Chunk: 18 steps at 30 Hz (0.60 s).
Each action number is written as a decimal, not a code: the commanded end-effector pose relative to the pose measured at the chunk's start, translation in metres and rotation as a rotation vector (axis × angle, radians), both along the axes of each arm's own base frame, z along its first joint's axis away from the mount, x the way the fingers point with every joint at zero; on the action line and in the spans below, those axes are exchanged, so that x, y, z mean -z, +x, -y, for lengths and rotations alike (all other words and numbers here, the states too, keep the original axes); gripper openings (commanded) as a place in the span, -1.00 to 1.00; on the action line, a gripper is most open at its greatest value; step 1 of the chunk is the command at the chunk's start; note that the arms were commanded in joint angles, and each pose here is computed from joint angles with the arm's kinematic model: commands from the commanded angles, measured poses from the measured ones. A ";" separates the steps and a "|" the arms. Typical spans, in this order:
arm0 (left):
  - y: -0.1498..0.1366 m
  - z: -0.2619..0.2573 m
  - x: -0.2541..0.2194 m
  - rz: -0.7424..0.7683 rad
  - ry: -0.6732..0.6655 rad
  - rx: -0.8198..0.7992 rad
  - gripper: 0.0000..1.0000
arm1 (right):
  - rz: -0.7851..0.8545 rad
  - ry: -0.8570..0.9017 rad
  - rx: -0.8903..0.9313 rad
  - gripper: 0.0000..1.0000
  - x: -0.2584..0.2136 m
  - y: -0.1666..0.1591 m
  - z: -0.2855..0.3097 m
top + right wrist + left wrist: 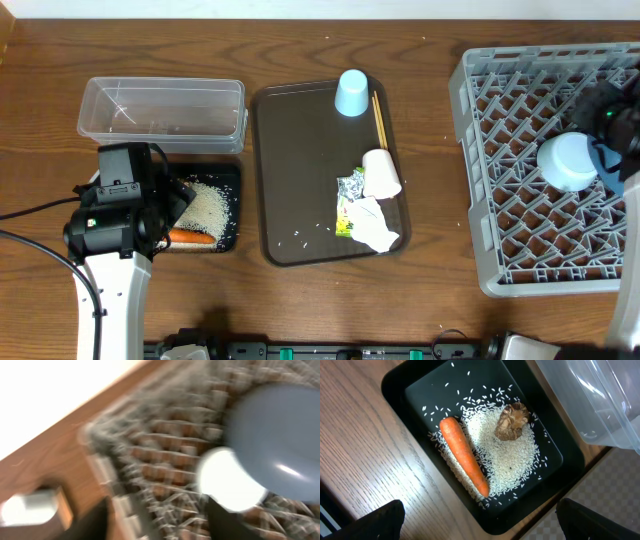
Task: Sort waste into correct bins and load items into the dishwasher rack
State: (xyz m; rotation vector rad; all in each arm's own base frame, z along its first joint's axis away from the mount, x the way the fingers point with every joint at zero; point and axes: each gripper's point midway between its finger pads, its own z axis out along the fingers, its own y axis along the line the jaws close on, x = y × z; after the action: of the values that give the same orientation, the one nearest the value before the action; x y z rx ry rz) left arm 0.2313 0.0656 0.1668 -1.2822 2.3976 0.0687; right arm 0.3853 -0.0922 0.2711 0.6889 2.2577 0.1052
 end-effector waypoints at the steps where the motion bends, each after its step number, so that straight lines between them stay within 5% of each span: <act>1: -0.001 -0.003 0.000 -0.006 0.011 0.000 0.96 | 0.043 0.085 -0.254 0.45 -0.008 0.011 -0.065; 6: -0.001 -0.003 0.000 -0.006 0.011 0.000 0.96 | 0.056 0.121 -0.469 0.98 -0.007 0.016 -0.137; 18: -0.001 -0.003 0.000 -0.006 0.011 0.000 0.96 | -0.107 0.159 -0.788 0.99 0.055 0.004 -0.286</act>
State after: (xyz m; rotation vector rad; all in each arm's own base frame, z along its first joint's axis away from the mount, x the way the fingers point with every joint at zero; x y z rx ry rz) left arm 0.2312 0.0657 0.1667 -1.2823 2.3978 0.0693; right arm 0.3961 0.1679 0.2339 -0.1149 2.4604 0.6134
